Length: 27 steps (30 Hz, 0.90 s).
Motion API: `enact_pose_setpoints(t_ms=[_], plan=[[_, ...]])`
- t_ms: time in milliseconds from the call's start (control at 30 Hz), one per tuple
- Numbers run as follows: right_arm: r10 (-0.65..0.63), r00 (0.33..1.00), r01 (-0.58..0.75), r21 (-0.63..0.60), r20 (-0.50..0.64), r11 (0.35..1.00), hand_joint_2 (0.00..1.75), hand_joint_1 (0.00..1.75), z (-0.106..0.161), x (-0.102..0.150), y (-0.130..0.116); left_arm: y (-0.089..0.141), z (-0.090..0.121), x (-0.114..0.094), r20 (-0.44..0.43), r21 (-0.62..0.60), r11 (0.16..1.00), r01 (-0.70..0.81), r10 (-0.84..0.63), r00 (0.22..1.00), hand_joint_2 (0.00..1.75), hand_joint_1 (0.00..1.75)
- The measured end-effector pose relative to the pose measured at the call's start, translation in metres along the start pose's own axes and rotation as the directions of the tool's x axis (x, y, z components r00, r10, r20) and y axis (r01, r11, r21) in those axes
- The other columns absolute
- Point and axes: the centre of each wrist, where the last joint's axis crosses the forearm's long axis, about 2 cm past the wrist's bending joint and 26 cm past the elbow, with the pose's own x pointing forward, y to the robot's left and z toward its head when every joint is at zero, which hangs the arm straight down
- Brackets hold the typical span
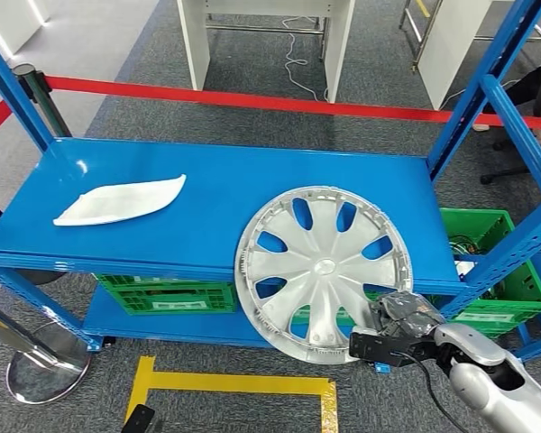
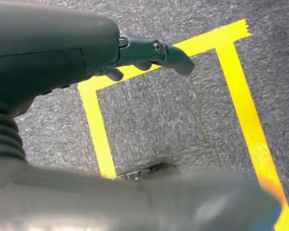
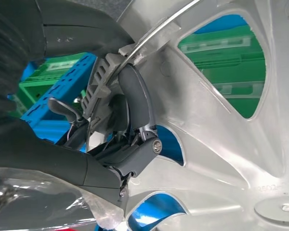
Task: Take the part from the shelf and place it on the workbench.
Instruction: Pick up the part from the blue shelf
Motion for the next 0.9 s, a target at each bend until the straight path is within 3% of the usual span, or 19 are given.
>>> enact_pose_setpoints(t_ms=[500,900], plan=[[-0.012,1.0,0.012,-0.016,-0.002,1.0,1.75,1.75,0.011,0.001,0.006,0.003,0.001,-0.003,0.011,-0.001,1.0,-0.017,0.017,1.0,1.75,0.0],[0.081,0.991,-0.104,-0.238,-0.104,0.966,1.75,1.75,0.028,-0.006,-0.007,-0.003,0.001,0.0,0.007,0.008,1.0,-0.018,0.018,1.0,1.75,0.0]])
